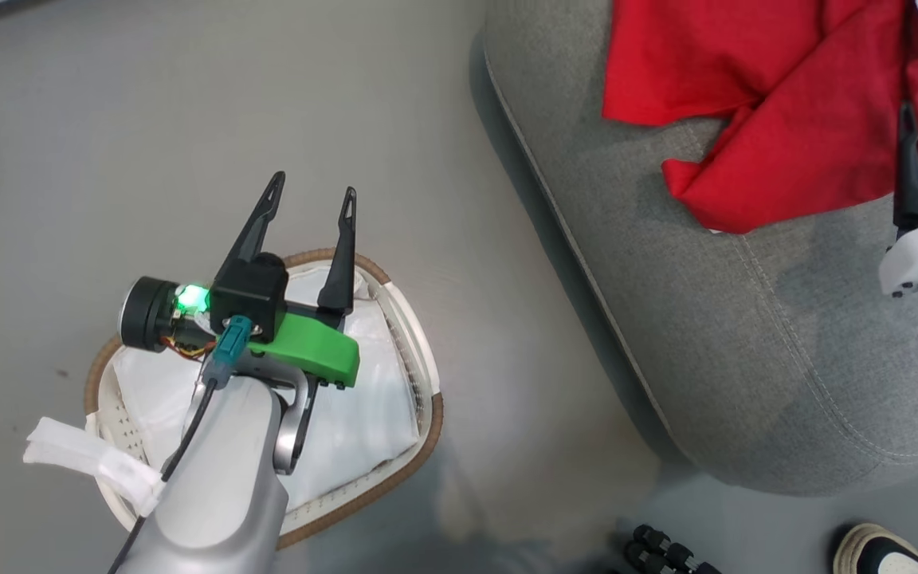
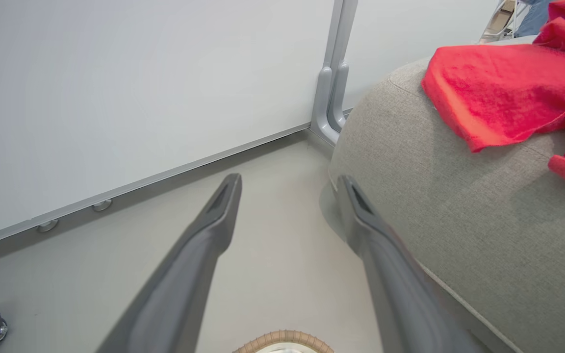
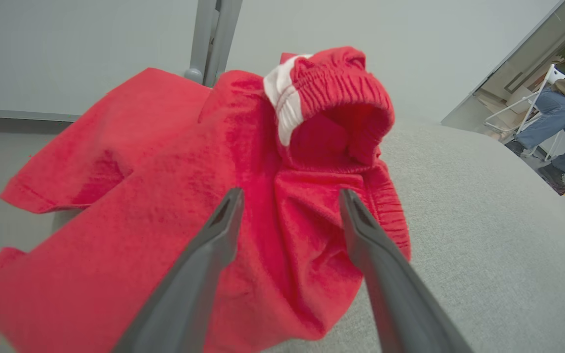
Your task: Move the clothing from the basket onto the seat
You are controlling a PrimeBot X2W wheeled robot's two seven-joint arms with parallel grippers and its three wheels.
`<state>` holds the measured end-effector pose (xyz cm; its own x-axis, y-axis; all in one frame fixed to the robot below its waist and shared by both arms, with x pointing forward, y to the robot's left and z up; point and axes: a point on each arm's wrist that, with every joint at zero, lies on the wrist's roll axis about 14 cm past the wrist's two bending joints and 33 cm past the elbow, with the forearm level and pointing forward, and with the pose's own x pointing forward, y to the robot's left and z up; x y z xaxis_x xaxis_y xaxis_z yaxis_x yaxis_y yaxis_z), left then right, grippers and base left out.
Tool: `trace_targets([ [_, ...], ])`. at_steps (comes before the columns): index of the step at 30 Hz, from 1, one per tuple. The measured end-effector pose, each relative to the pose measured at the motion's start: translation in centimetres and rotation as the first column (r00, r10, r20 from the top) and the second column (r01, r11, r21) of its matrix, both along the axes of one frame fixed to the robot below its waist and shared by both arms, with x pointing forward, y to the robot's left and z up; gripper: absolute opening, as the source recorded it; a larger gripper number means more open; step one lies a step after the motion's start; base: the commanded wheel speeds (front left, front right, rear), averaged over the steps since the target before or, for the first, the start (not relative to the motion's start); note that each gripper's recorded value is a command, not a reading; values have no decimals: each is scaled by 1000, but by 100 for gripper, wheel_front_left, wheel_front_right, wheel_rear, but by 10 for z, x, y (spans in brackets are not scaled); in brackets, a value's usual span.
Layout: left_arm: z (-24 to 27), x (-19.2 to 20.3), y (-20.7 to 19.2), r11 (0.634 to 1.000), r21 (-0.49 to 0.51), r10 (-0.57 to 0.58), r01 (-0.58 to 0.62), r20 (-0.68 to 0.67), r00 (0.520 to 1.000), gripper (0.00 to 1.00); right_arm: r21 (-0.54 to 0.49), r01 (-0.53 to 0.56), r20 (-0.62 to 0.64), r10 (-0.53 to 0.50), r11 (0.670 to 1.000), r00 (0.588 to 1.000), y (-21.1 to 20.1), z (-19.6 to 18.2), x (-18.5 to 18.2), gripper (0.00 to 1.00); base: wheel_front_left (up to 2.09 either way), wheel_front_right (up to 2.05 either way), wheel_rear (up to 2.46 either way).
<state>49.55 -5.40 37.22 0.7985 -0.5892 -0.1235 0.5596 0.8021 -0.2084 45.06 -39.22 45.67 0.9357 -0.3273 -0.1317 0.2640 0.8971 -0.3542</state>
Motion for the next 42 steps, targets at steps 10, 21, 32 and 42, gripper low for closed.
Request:
trace_targets([
  [10, 27, -13, 61, 979, 50, 195, -196, 27, 981, 100, 145, -185, 223, 150, 972, 963, 86, 46, 10, 100, 0, 0, 0],
  [21, 47, -35, 167, 874, 100, 471, -475, 62, 880, 100, 331, -343, 264, 262, 879, 928, 179, 31, 9, 100, 0, 0, 0],
  [32, 60, -86, 214, 820, 87, 563, -565, 47, 825, 100, 390, -370, 221, 305, 843, 927, 210, 13, -23, 100, 0, 0, 0],
  [42, 62, -116, 221, 811, 40, 584, -583, 4, 812, 0, 411, -381, 195, 329, 828, 924, 223, 5, -47, 0, 0, 0, 0],
])
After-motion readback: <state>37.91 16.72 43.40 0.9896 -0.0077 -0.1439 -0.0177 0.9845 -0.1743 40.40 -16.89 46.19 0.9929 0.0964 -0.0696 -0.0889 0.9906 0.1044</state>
